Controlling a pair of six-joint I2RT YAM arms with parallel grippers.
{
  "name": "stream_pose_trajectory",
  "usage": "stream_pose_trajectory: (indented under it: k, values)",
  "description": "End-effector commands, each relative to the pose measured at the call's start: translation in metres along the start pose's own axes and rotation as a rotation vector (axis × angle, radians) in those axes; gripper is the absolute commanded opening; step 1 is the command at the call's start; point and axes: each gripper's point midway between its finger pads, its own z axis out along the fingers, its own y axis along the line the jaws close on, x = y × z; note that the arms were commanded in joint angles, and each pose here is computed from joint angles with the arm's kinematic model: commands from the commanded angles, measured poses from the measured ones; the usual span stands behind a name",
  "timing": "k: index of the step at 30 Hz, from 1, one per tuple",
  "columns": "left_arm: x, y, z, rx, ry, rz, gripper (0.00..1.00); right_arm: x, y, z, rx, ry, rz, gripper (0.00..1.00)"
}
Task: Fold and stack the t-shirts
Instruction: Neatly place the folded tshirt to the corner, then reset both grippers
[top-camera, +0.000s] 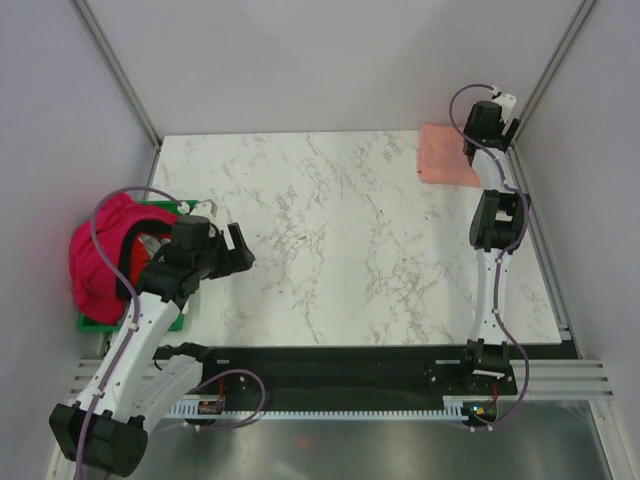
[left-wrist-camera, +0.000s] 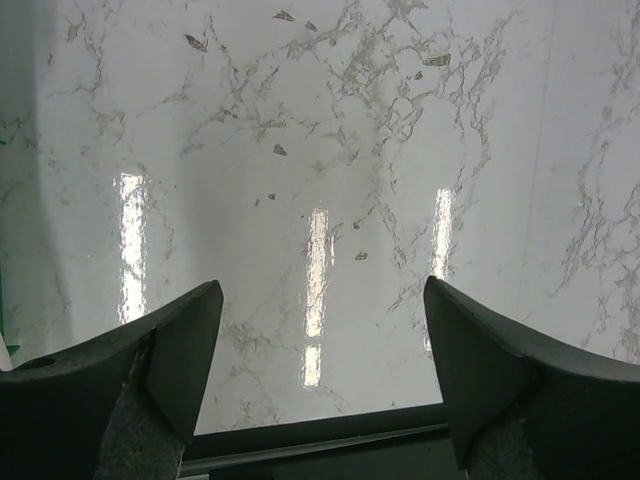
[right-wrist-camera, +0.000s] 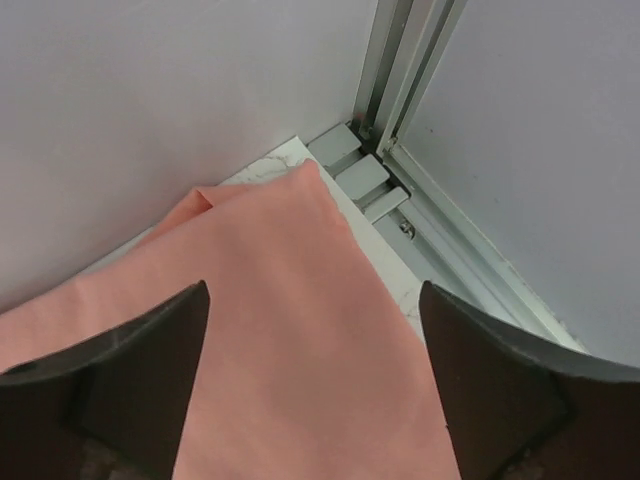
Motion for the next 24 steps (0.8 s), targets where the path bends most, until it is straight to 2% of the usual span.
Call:
stream_pose_trajectory:
  k: [1,4,5,6,8,9,10,11,12,14,16,17,18,19,20,21,22,24]
  values:
    - [-0.005,-0.002,0.001,0.012,-0.028,0.02,0.89,-0.049,0.002,-0.003,0.017,-0.149,0.063,0.98]
    - [-0.006,-0.003,0.001,0.013,-0.031,0.022,0.89,-0.079,-0.011,-0.018,0.067,-0.188,0.108,0.98]
    - [-0.007,-0.003,0.0,0.016,-0.036,0.022,0.89,-0.074,-0.014,-0.022,0.076,-0.167,0.107,0.98]
    - [-0.007,-0.003,-0.001,0.016,-0.038,0.025,0.89,-0.115,-0.02,-0.042,0.068,-0.228,0.16,0.98]
    - [-0.008,-0.004,-0.002,0.021,-0.047,0.025,0.89,-0.124,-0.023,-0.06,0.056,-0.224,0.203,0.98]
    - [-0.009,-0.004,-0.003,0.022,-0.05,0.025,0.89,-0.16,-0.03,-0.085,0.04,-0.265,0.243,0.98]
    - [-0.011,-0.005,-0.005,0.026,-0.06,0.025,0.89,-0.172,-0.025,-0.1,0.02,-0.275,0.269,0.98]
    - [-0.011,-0.005,-0.007,0.029,-0.066,0.025,0.89,-0.166,-0.024,-0.109,0.007,-0.241,0.26,0.98]
    - [-0.013,-0.005,-0.01,0.03,-0.085,0.021,0.89,-0.194,-0.024,-0.136,-0.036,-0.268,0.285,0.98]
    - [-0.019,0.008,-0.013,-0.039,-0.13,0.003,0.89,-0.208,-0.002,-0.18,-0.166,-0.23,0.287,0.98]
    - [-0.025,0.031,-0.016,-0.169,-0.179,-0.034,0.89,-0.205,0.022,-0.216,-0.263,-0.175,0.292,0.98]
    - [-0.027,0.04,-0.017,-0.221,-0.191,-0.052,0.92,-0.2,0.014,-0.237,-0.29,-0.126,0.298,0.98]
    - [-0.029,0.048,-0.018,-0.27,-0.199,-0.072,0.97,-0.189,0.045,-0.268,-0.438,-0.067,0.315,0.98]
    - [-0.034,0.062,-0.018,-0.35,-0.209,-0.124,0.99,-0.179,0.054,-0.288,-0.493,-0.03,0.325,0.98]
    - [-0.034,0.064,-0.016,-0.36,-0.192,-0.139,0.99,-0.137,0.074,-0.311,-0.56,0.064,0.284,0.98]
    - [-0.036,0.064,-0.012,-0.351,-0.18,-0.149,0.99,-0.143,0.08,-0.354,-0.669,0.074,0.29,0.98]
    - [-0.038,0.066,-0.005,-0.349,-0.149,-0.173,1.0,-0.123,0.1,-0.391,-0.74,0.12,0.26,0.98]
    - [-0.047,0.065,0.0,-0.341,-0.141,-0.198,1.0,-0.078,0.106,-0.444,-0.845,0.227,0.183,0.98]
